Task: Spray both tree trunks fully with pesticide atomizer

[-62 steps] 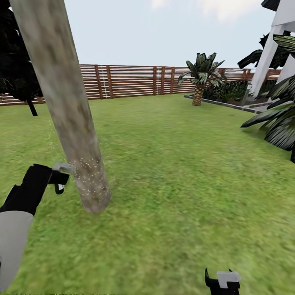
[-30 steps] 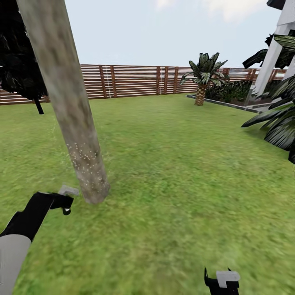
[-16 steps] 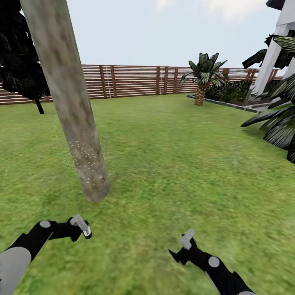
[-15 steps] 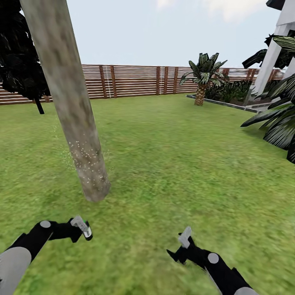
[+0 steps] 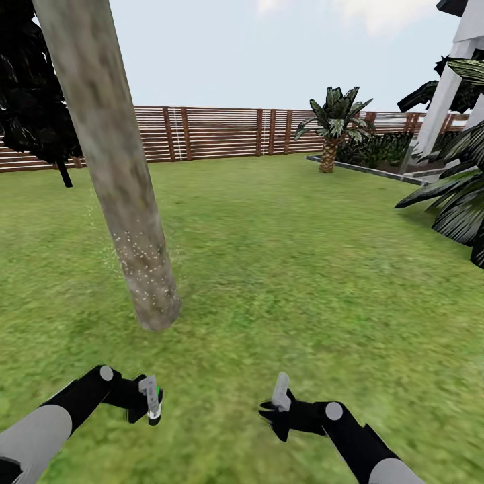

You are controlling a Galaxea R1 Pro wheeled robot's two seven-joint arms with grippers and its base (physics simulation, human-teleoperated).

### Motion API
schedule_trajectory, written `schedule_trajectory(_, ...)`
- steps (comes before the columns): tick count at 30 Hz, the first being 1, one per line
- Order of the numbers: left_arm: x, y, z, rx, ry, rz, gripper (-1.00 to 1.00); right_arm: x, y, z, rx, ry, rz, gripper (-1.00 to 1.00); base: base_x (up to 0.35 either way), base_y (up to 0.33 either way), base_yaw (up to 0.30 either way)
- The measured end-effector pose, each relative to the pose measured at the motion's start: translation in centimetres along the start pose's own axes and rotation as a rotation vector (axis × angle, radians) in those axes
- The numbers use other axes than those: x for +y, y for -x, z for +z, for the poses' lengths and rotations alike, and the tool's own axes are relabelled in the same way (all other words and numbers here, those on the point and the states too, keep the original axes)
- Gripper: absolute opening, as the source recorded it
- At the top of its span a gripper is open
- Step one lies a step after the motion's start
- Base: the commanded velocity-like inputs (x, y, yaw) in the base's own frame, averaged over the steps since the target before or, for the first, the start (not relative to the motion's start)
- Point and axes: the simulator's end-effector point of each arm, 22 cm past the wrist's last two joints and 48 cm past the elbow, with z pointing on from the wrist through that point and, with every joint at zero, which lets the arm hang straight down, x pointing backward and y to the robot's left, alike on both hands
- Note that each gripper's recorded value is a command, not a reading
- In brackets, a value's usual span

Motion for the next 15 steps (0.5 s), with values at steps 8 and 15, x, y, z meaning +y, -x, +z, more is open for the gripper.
schedule_trajectory(8, -2.6, 2.0, 2.1, 0.015, -0.056, 0.06, -1.0, 2.7, 4.0, 2.8, -0.064, 0.045, -0.005, -1.0, 0.0, 0.0, 0.0)
schedule_trajectory(15, -4.4, 4.4, 3.9, 0.02, -0.086, 0.118, -1.0, 3.7, 6.5, 3.8, -0.098, 0.066, -0.041, -1.0, 0.0, 0.0, 0.0)
